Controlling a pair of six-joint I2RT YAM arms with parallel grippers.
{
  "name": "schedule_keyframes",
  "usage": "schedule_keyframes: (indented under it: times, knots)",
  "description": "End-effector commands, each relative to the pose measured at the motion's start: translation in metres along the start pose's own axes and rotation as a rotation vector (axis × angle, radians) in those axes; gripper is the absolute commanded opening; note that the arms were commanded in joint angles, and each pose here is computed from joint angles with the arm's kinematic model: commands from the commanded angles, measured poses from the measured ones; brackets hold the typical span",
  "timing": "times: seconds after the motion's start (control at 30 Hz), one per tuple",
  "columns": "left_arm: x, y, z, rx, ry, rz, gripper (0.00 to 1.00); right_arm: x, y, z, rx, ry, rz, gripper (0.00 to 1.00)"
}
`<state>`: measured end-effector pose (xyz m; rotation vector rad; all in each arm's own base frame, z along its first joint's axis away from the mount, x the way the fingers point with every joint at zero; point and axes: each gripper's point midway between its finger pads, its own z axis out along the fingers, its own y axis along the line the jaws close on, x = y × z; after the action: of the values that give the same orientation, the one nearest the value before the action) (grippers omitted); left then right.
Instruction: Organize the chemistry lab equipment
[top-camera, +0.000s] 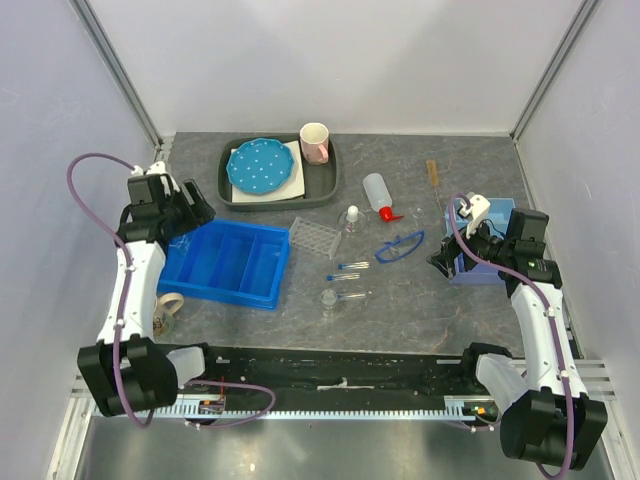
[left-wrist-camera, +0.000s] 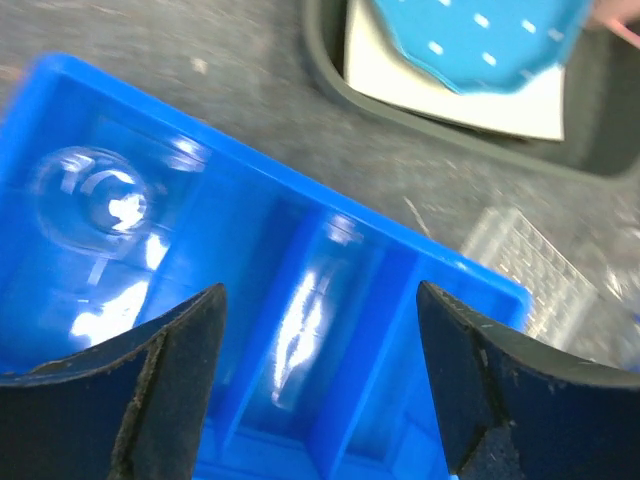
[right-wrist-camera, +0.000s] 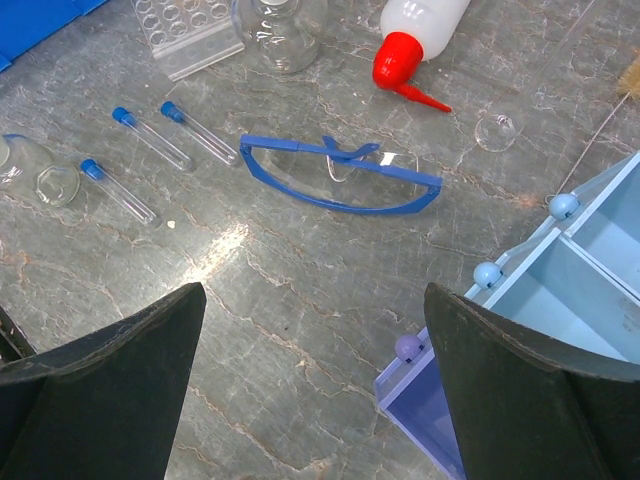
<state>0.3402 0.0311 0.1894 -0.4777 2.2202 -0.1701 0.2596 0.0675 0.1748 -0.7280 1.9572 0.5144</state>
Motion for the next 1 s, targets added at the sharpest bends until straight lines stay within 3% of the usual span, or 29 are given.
schedule_keyframes:
  times: [0.0, 0.13, 0.4, 0.73, 0.97]
  knots:
    - [0.019, -0.052, -0.028, 0.307, 0.030, 0.023, 0.84, -0.008, -0.002, 0.000, -0.002, -0.021, -0.050, 0.98]
    - [0.047, -0.096, -0.054, 0.504, 0.075, 0.121, 0.87, -0.005, -0.003, 0.002, -0.001, -0.013, -0.048, 0.98]
    - [0.117, -0.155, -0.097, 0.669, 0.185, 0.263, 0.88, 0.000, -0.008, 0.004, 0.013, 0.003, -0.044, 0.98]
    - [0.202, -0.189, -0.121, 0.721, 0.336, 0.392, 0.89, 0.006, -0.010, 0.007, 0.013, 0.018, -0.033, 0.98]
    - [0.237, -0.205, -0.116, 0.622, 0.380, 0.520, 0.92, 0.011, -0.014, 0.010, 0.018, 0.035, -0.020, 0.98]
